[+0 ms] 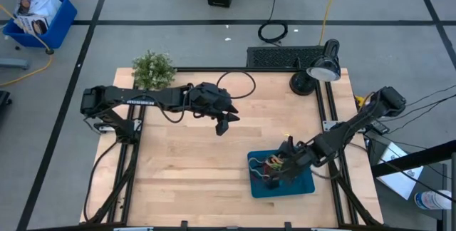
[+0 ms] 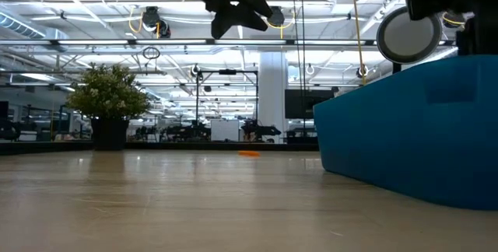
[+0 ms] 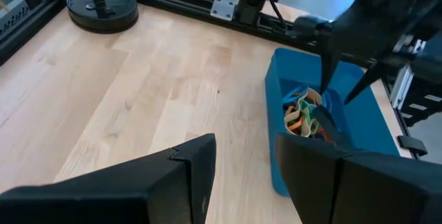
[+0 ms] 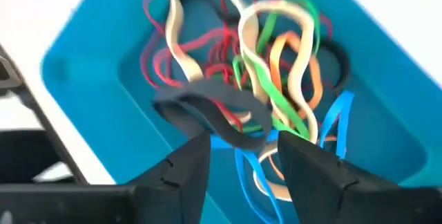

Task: Pick and place rubber bands into bin
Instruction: Put the orange rubber band into the blue bin

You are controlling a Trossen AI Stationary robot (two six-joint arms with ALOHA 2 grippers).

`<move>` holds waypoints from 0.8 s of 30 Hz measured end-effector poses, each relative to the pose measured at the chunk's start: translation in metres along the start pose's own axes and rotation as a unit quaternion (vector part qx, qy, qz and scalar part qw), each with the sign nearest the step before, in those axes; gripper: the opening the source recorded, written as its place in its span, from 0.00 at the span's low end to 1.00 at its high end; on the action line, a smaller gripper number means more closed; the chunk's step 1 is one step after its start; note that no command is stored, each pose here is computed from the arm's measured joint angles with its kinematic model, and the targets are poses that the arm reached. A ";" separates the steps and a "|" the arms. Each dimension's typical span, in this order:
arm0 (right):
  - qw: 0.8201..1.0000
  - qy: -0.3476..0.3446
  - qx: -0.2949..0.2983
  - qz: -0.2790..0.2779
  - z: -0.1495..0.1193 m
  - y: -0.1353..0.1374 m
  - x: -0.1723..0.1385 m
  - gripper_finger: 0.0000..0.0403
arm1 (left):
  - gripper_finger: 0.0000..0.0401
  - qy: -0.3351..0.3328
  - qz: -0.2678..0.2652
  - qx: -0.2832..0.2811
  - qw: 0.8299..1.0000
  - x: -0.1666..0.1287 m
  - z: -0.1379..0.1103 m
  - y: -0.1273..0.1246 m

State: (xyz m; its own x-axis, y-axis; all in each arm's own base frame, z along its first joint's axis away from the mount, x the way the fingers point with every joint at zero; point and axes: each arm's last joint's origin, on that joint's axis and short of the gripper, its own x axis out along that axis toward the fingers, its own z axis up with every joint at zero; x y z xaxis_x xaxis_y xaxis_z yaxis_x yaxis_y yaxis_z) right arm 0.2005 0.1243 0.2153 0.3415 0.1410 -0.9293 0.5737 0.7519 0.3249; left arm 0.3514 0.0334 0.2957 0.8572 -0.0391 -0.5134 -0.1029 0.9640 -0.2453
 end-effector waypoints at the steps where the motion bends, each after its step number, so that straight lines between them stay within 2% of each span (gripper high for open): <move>1: 1.000 -0.013 0.003 0.007 0.001 -0.001 -0.005 0.42 | 0.38 0.001 0.000 0.000 1.000 0.000 0.000 0.000; 8: 0.991 -0.101 -0.026 0.084 0.006 -0.002 -0.039 0.42 | 0.38 0.018 0.005 -0.003 1.000 0.000 -0.003 0.002; 14: 0.978 -0.162 -0.052 0.121 0.009 -0.004 -0.059 0.41 | 0.38 0.025 0.015 -0.005 1.000 -0.001 -0.004 0.008; 20: 0.959 -0.240 -0.064 0.134 0.014 -0.002 -0.071 0.41 | 0.38 0.022 0.029 0.022 0.999 -0.003 -0.001 0.021; 24: 0.948 -0.280 -0.085 0.128 0.016 0.000 -0.074 0.41 | 0.38 0.028 0.051 -0.013 0.998 -0.001 -0.002 0.040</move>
State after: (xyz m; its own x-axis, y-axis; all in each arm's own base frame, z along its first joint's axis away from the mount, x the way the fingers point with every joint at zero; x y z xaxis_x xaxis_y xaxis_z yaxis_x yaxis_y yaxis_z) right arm 0.1874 0.1032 0.2867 0.8224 0.0040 -0.5689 0.3068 0.8390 0.4494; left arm 0.3454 0.0718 0.2848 0.8124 0.0433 -0.5815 -0.2015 0.9566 -0.2103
